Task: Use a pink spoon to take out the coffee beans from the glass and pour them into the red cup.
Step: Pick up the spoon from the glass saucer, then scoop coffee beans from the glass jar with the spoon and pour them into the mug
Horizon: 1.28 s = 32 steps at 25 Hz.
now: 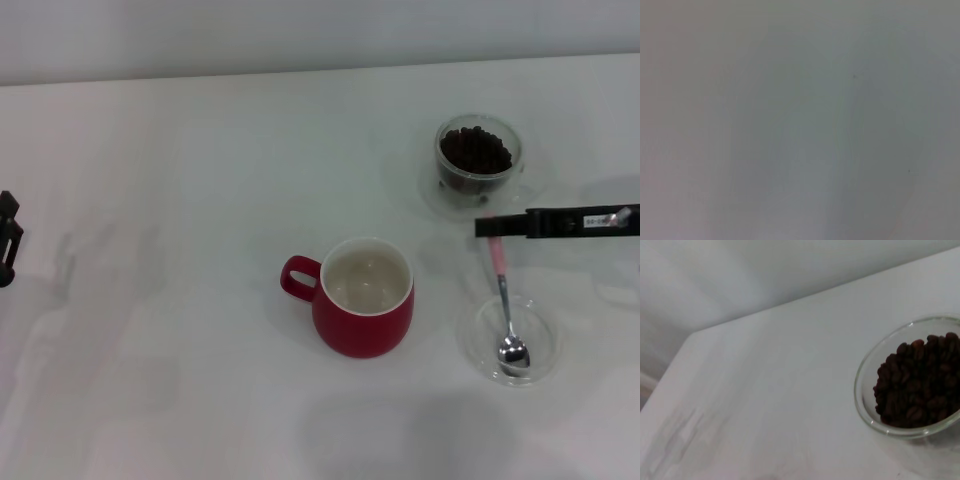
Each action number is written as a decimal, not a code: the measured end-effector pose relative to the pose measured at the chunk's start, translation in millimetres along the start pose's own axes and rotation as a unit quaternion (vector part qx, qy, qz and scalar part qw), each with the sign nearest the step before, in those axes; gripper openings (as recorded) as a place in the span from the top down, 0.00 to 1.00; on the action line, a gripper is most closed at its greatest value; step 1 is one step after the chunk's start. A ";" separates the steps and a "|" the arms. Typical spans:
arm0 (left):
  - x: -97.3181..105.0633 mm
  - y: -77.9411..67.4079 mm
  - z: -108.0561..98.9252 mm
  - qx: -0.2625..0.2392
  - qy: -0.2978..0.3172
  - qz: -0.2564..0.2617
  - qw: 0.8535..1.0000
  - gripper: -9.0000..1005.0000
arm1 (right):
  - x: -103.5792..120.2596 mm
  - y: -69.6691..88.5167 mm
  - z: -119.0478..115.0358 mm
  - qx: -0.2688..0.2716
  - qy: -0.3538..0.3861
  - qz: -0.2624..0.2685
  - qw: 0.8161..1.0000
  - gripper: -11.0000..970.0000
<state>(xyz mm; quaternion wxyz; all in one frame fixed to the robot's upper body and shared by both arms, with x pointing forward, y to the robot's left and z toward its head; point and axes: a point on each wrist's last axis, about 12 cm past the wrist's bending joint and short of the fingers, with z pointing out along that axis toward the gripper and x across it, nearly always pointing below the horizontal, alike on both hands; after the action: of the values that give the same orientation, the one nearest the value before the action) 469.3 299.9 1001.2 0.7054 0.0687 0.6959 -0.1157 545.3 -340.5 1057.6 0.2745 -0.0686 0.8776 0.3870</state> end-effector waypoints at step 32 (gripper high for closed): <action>-1.7 -3.6 3.6 0.008 -0.006 -0.004 1.000 0.51 | -66.8 7.0 -56.0 0.007 -0.232 -0.079 0.969 0.83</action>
<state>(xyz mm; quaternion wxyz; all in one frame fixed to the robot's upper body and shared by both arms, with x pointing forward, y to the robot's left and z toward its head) 471.8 295.6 1003.2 0.7087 0.0710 0.6909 -0.1243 575.1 -381.9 1128.6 0.5011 -0.0439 0.7843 0.3632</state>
